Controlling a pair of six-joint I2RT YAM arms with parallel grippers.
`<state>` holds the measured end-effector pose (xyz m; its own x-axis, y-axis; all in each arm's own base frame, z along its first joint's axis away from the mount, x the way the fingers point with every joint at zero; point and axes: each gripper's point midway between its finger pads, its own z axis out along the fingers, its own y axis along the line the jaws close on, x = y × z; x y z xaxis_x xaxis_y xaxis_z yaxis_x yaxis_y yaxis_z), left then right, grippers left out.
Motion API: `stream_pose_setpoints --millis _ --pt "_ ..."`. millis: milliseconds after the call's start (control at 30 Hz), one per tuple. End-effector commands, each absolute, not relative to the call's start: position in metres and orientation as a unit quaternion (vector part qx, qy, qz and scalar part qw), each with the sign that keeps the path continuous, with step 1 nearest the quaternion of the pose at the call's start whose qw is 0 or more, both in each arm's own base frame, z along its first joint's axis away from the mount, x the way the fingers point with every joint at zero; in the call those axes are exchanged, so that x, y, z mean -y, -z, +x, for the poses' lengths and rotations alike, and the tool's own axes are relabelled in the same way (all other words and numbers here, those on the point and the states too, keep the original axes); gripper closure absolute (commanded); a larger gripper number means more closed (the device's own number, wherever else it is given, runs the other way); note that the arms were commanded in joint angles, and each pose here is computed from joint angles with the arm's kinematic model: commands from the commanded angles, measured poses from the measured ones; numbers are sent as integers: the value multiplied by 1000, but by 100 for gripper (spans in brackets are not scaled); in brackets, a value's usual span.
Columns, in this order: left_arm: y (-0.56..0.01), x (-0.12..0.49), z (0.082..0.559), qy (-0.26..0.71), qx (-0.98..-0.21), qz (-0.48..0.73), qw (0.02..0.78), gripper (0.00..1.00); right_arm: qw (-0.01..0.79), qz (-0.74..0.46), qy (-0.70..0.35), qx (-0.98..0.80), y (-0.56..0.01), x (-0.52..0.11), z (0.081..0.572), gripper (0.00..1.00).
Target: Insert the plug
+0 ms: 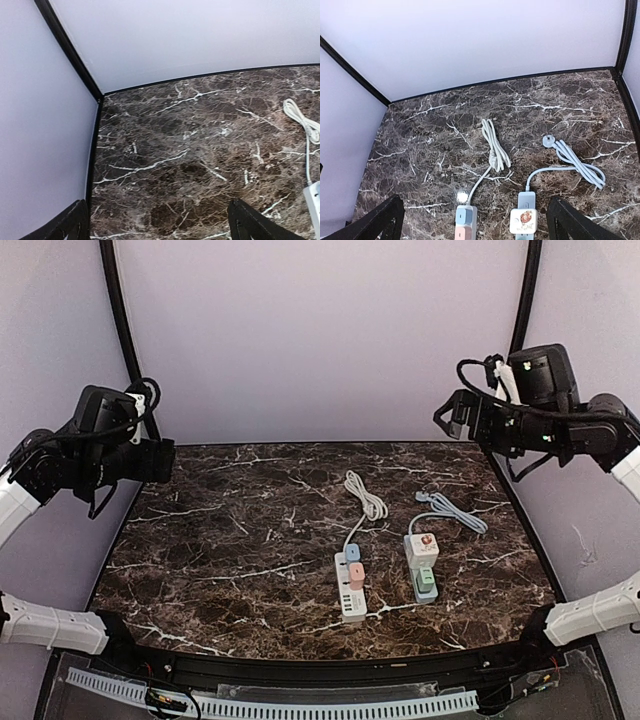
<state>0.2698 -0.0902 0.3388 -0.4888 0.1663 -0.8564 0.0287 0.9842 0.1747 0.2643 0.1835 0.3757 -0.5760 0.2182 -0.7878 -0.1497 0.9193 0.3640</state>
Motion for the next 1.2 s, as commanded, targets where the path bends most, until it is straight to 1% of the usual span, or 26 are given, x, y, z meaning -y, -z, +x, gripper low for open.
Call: stream_pose_setpoints --millis 0,133,233,333,467,633,767,967,1167 --pt "-325 55 262 -172 -854 57 488 1 497 72 -206 -840 -383 -169 272 1" --pt "-321 37 257 -221 -843 51 487 1 499 88 -210 -836 -381 -160 266 1" --pt "-322 27 255 -234 -837 33 493 1 499 102 -211 -834 -378 -153 263 1" --pt "-321 19 253 -212 -839 2 500 1 501 129 -205 -831 -373 -141 262 1" --pt "-308 9 251 -199 -852 -27 484 1 496 159 -187 -833 -363 -116 269 1" --pt "-300 4 251 -200 -861 -37 466 1 460 145 -175 -858 -346 -98 297 1" --pt "-303 1 249 -195 -863 -49 464 1 416 180 -182 -873 -319 -67 313 1" --pt "-305 -6 237 -188 -866 -67 458 1 415 183 -214 -865 -311 -65 309 1" --pt "-303 -11 225 -177 -867 -82 458 1 407 183 -219 -868 -302 -66 304 1"
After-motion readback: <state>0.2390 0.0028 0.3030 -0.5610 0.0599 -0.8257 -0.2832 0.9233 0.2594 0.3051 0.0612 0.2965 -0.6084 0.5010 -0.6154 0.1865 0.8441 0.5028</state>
